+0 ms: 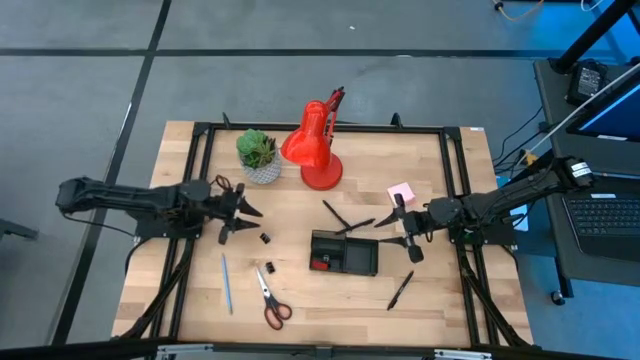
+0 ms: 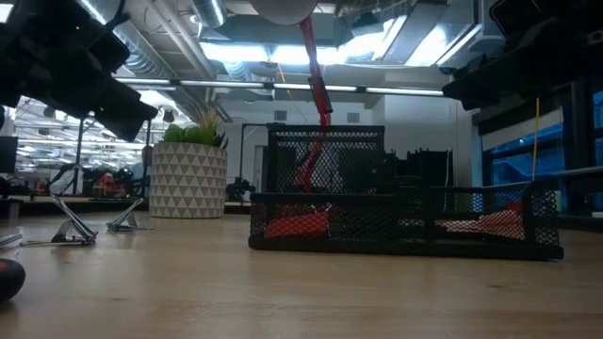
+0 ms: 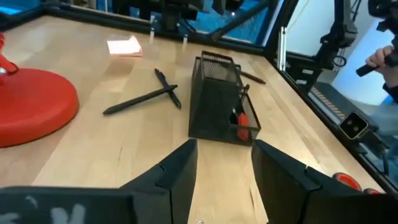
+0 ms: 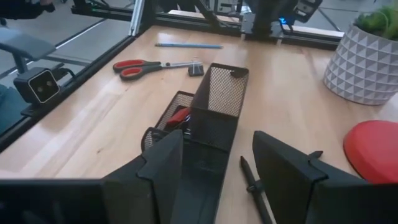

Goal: Pick and place office supplies into organizer
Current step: Put the top black binder clip into the black desk organizer

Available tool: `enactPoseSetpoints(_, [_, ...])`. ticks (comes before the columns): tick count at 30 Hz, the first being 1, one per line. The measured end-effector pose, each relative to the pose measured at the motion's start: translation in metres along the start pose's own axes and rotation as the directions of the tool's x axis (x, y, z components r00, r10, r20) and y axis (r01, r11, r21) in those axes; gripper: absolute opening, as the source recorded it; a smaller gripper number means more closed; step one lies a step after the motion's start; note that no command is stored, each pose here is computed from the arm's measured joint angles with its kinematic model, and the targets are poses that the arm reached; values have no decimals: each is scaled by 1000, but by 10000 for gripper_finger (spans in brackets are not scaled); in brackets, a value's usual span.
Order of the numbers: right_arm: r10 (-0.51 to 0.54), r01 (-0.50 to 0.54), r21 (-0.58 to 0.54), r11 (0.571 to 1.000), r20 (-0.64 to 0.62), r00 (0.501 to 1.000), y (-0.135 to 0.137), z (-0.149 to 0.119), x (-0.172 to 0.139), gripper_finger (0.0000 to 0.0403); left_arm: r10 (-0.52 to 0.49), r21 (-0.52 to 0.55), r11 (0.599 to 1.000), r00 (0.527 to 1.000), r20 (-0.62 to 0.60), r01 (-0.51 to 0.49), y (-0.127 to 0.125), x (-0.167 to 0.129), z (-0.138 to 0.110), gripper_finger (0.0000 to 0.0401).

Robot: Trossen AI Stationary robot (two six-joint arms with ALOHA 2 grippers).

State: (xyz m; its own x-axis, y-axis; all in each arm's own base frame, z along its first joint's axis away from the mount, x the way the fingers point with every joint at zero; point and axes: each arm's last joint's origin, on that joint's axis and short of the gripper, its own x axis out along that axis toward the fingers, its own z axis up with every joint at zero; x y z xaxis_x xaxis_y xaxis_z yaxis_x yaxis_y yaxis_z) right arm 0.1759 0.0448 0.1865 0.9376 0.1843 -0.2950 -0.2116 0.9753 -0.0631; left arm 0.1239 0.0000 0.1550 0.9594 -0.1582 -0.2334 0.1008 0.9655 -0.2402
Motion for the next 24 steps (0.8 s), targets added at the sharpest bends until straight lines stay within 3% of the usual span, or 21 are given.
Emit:
enactPoseSetpoints(10, [2, -2, 12, 1000, -1, 1000, 0, 0, 0, 197, -63, -24, 998, 992, -107, 61, 3, 18, -9, 152])
enactPoseSetpoints(24, [3, -3, -14, 1000, -2, 1000, 0, 0, 0, 197, -36, -79, 997, 979, -202, 20, 11, 38, -25, 143])
